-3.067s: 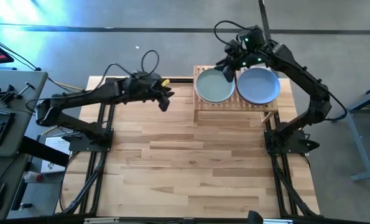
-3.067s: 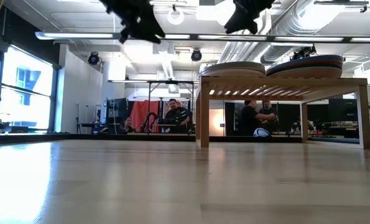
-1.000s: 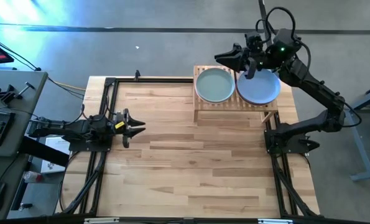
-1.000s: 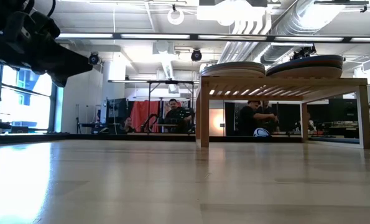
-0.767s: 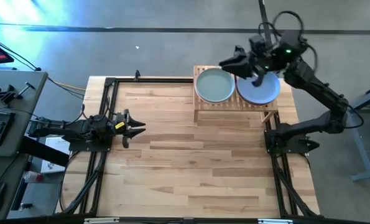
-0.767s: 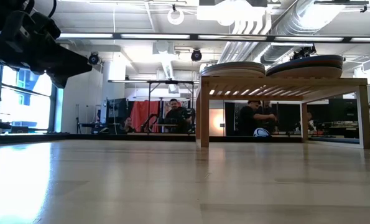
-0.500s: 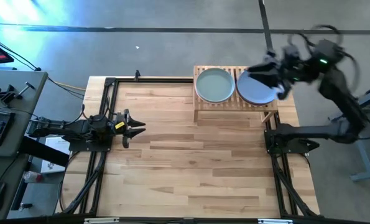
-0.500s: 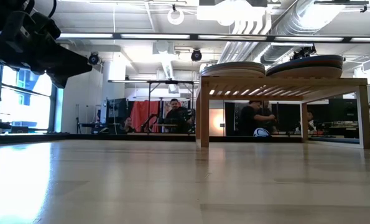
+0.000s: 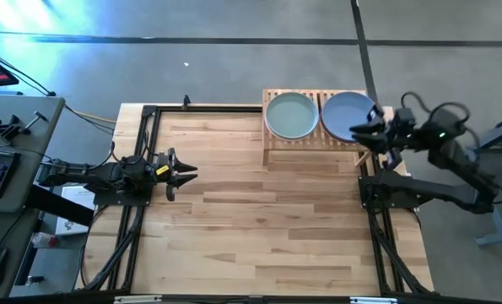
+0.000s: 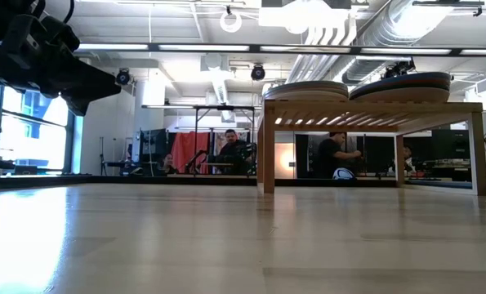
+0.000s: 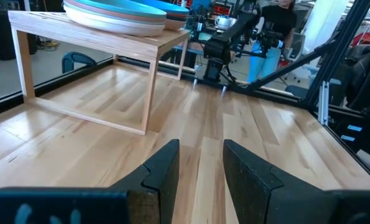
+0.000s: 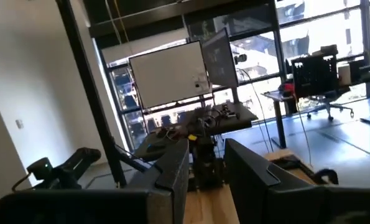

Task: Place and stack plates onto a shelf
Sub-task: Return to Home Position

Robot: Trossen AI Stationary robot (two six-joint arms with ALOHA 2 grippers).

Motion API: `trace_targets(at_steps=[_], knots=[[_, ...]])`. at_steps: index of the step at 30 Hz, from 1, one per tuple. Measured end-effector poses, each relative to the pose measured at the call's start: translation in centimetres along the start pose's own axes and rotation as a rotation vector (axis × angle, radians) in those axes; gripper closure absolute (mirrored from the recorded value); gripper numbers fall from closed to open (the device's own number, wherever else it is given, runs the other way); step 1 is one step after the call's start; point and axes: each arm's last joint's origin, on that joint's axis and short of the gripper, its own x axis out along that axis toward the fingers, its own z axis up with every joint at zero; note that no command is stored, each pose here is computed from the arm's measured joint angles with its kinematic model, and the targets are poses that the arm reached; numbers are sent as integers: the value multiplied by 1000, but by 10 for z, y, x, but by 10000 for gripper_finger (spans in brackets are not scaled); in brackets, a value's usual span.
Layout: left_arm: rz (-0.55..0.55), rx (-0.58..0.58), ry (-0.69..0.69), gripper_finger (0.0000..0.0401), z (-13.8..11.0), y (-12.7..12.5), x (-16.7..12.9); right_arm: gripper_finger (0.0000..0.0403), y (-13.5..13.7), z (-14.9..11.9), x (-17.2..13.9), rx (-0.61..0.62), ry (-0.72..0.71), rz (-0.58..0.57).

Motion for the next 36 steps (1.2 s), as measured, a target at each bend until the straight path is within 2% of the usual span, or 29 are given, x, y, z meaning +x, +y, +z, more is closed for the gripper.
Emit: trace_targets(at_steps=[5, 8, 14, 25, 33, 36], knots=[[0, 0, 0, 288, 0, 0, 0, 311, -11, -49, -8, 108, 25, -40], [0, 0, 0, 288, 0, 0, 0, 311, -20, -80, -12, 167, 43, -102], [0, 0, 0, 288, 0, 0, 0, 311, -32, -128, -22, 255, 46, -189], [0, 0, 0, 288, 0, 0, 0, 311, -32, -157, -23, 250, -57, -49], [0, 0, -1, 288, 0, 0, 0, 311, -26, -185, -17, 361, -129, 185], [0, 0, -1, 288, 0, 0, 0, 311, -23, -192, -16, 388, -125, 176]])
